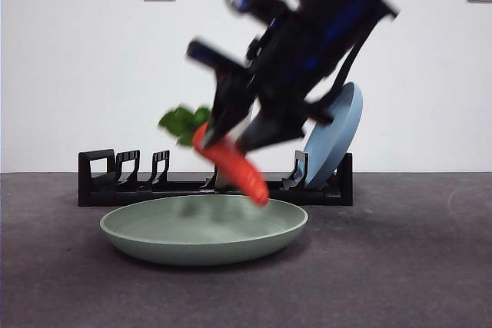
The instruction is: Take the green plate from the plate rack,put the plate on the table,take the carrot from the table,put the carrot in the plate
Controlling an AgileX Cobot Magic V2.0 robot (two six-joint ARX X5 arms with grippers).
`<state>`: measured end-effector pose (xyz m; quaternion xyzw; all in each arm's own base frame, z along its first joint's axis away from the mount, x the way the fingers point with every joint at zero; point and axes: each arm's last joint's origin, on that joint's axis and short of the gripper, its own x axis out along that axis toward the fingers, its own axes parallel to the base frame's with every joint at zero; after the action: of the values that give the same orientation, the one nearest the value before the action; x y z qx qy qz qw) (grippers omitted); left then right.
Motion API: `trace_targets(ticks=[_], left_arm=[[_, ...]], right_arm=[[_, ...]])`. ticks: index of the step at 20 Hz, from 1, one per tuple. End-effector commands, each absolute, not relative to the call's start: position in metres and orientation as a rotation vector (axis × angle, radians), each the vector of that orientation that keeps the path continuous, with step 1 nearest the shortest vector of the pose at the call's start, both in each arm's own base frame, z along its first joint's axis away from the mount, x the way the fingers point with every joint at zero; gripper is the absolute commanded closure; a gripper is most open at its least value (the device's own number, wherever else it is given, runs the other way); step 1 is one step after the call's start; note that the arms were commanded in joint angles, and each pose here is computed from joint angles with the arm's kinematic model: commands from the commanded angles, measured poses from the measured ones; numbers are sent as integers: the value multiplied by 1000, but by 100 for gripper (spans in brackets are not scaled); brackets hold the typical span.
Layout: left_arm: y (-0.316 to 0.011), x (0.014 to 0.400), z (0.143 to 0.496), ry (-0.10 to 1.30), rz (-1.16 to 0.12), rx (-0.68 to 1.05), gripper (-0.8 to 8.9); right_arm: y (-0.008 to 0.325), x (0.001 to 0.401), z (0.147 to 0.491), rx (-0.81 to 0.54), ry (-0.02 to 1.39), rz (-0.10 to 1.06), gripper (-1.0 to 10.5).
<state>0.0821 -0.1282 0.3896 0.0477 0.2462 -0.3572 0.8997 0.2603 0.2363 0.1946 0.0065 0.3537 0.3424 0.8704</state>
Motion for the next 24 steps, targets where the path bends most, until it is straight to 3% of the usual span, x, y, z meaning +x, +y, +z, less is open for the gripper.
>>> trace_targets(ticks=[1, 8, 9, 12, 14, 19, 24], left_arm=[[-128, 81, 390, 510, -740, 89, 555], [-128, 81, 390, 513, -742, 90, 557], [-128, 81, 389, 517, -741, 93, 557], [-127, 81, 387, 537, -736, 109, 557], [-126, 80, 385, 554, -732, 122, 557], [-123, 79, 381, 597, -717, 164, 558], [-120, 77, 377, 639, -708, 200, 558]], right_arm=[[245, 265, 174, 31, 764, 704, 963], [250, 268, 145, 7, 842, 689, 931], [250, 268, 145, 8, 841, 690, 864], [250, 268, 145, 12, 847, 687, 501], [250, 268, 147, 32, 849, 683, 434], [240, 257, 198, 68, 752, 709, 438], [194, 207, 275, 58, 758, 722, 443]])
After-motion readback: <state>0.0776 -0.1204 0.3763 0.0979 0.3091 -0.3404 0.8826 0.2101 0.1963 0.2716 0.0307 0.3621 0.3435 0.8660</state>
